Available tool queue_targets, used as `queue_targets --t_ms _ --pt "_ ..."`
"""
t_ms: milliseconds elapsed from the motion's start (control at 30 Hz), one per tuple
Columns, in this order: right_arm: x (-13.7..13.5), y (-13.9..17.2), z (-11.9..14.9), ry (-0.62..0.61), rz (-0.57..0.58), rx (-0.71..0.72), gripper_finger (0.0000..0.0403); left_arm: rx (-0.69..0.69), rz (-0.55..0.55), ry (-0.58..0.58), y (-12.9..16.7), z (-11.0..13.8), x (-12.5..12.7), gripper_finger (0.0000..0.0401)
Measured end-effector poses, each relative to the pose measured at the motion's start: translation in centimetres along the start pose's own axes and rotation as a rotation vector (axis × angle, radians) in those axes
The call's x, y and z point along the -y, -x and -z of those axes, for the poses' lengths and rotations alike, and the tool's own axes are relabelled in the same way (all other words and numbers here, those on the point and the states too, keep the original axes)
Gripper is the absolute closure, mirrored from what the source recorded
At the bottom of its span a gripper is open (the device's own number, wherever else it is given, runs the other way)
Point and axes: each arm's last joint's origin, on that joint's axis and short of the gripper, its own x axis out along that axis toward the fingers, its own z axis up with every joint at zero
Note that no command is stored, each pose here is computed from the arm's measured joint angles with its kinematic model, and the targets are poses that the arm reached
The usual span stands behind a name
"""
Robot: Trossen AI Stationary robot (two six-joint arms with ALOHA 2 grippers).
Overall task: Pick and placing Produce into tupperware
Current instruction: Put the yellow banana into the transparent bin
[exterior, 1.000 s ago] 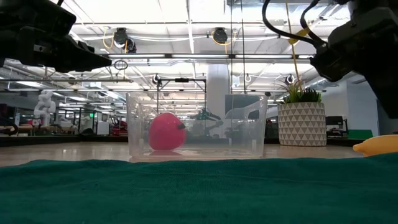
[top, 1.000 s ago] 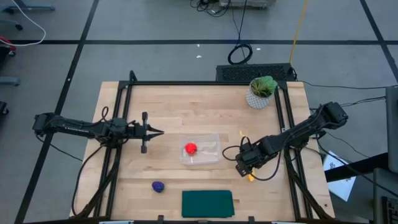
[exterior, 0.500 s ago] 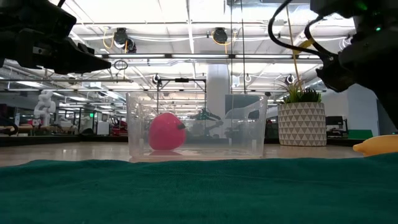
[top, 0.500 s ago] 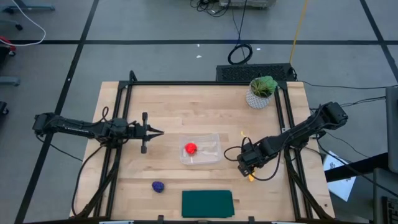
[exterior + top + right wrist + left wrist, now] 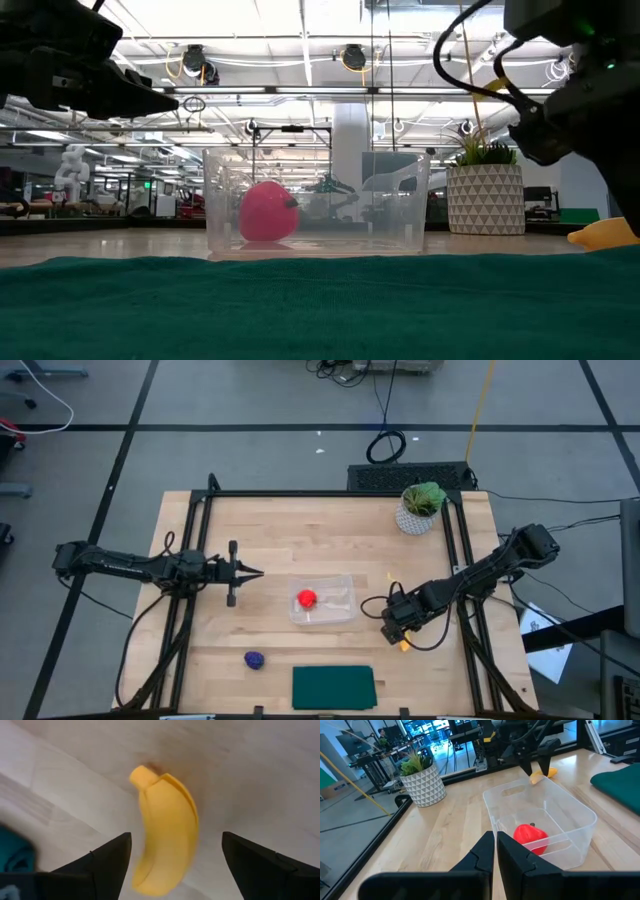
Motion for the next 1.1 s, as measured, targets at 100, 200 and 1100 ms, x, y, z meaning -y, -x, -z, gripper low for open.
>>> queue_targets --t_ms 100,200,1100 --pt "0.32 -0.30 -0.02 -0.009 0.005 -0.001 0.0099 0.000 0.000 0.000 0.00 0.00 0.00 0.0375" --pt "0.51 -0.62 -0.05 -0.009 -0.010 0.001 0.0099 0.000 0.000 0.001 0.00 0.00 0.00 0.0375" --pt "0.78 -0.88 -0.11 -0.012 -0.008 -0.003 0.0160 0.000 0.000 0.002 0.00 0.00 0.00 0.0375"
